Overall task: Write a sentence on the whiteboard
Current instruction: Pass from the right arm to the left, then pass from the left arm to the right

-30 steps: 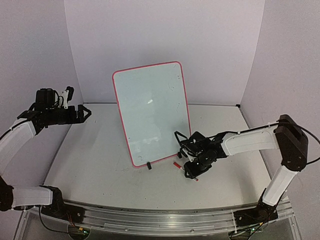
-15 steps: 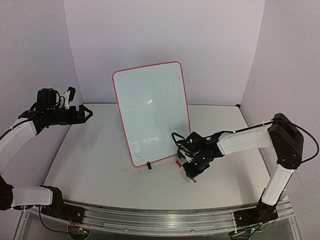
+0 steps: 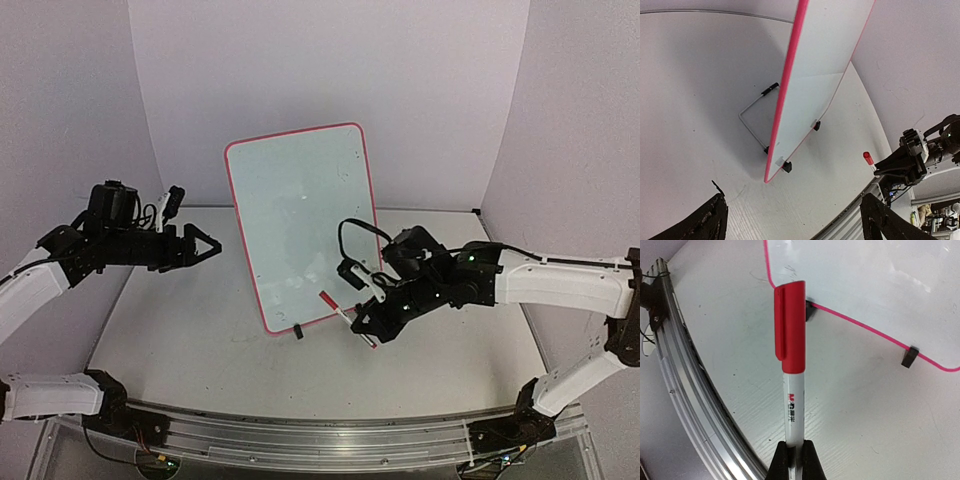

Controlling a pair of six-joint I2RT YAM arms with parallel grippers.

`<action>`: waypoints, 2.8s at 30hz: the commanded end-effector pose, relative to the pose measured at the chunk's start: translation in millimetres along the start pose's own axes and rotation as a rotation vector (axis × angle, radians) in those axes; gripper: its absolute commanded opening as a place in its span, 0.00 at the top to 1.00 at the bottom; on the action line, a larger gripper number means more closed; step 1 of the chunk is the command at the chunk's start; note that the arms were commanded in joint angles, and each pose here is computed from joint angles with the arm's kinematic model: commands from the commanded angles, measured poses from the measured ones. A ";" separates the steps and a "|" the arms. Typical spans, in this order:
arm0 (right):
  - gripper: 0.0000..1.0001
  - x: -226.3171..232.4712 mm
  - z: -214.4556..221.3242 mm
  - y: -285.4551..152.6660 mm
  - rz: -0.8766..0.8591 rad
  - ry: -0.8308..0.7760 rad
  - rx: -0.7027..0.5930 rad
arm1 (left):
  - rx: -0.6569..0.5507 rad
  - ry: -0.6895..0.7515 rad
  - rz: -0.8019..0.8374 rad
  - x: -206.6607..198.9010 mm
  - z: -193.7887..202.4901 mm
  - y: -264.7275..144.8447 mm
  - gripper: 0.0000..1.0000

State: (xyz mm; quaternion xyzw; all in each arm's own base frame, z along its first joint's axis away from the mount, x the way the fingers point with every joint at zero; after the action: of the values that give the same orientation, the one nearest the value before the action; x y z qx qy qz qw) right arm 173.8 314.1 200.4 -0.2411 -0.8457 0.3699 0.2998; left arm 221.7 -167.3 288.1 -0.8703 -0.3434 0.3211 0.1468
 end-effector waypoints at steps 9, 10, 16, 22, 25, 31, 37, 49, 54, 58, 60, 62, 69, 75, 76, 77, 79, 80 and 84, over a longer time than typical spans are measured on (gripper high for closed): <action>1.00 72.6 -53.0 -1.0 -0.077 -0.262 -0.099 | 0.111 0.035 0.362 -105.3 11.6 32.8 0.07; 1.00 75.9 -54.9 -0.7 -0.083 -0.270 -0.105 | 0.117 0.033 0.373 -108.1 13.5 37.5 0.07; 1.00 85.5 -60.0 -3.7 -0.094 -0.299 -0.132 | 0.137 0.000 0.437 -116.5 19.1 55.6 0.21; 1.00 81.9 -59.5 -5.3 -0.067 -0.299 -0.144 | 0.166 -0.007 0.468 -120.9 23.3 64.7 0.54; 1.00 78.2 -59.1 -4.3 -0.040 -0.295 -0.147 | 0.182 -0.009 0.487 -124.0 26.4 66.8 0.60; 1.00 73.2 -59.5 -4.4 -0.006 -0.291 -0.162 | 0.202 -0.013 0.481 -122.7 31.4 69.6 0.60; 1.00 71.1 -58.0 -4.1 0.003 -0.289 -0.167 | 0.215 -0.020 0.466 -119.9 34.1 76.3 0.91; 0.23 62.3 -61.8 -30.2 -0.029 -0.127 -0.316 | 0.007 -0.008 0.481 -120.0 15.8 63.8 1.00; 0.06 47.6 -80.6 -46.2 -0.221 0.111 -0.466 | -0.202 -0.007 0.575 -131.0 -8.7 41.8 1.00; 0.04 49.3 -93.6 -61.8 -0.444 0.249 -0.578 | -0.308 0.001 0.634 -138.6 -22.5 27.4 1.00; 0.04 54.0 -100.4 -71.9 -0.550 0.280 -0.631 | -0.335 0.004 0.671 -142.7 -26.1 22.9 1.00; 0.04 60.1 -103.8 -78.8 -0.649 0.297 -0.652 | -0.360 0.008 0.712 -147.1 -29.6 18.7 1.00; 0.12 82.8 -115.0 -103.6 -0.893 0.294 -0.666 | -0.366 0.020 0.765 -153.2 -31.2 14.7 1.00; 0.19 92.3 -118.9 -114.4 -0.955 0.268 -0.647 | -0.378 0.027 0.769 -154.5 -34.0 12.3 1.00; 0.20 92.9 -119.3 -115.1 -0.958 0.266 -0.645 | -0.376 0.028 0.772 -155.2 -34.4 12.5 1.00; 0.22 93.4 -119.7 -115.7 -0.961 0.265 -0.645 | -0.373 0.028 0.774 -155.6 -34.5 12.9 1.00; 0.24 94.5 -120.5 -117.1 -0.966 0.262 -0.644 | -0.364 0.025 0.777 -155.9 -34.0 14.2 1.00; 0.25 95.0 -120.9 -117.6 -0.968 0.260 -0.644 | -0.359 0.022 0.775 -155.5 -33.3 15.2 1.00; 0.27 94.7 -121.4 -117.1 -0.967 0.263 -0.644 | -0.332 0.015 0.775 -155.0 -29.9 17.6 1.00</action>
State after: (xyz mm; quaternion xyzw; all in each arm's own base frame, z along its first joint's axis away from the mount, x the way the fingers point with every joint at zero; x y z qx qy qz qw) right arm 170.8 361.6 362.9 0.0180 -0.8795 -0.0903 0.4670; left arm 167.2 -287.5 365.9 -0.9483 -0.0557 0.2896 -0.1176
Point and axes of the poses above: each gripper's point midway between its finger pads, its own y axis out along the fingers, its own x axis along the line the jaws close on, z = x × y, the point moved 5 cm from there along -y, back along the fingers, and after that the axes turned 10 degrees about y, right-handed, at the moved point
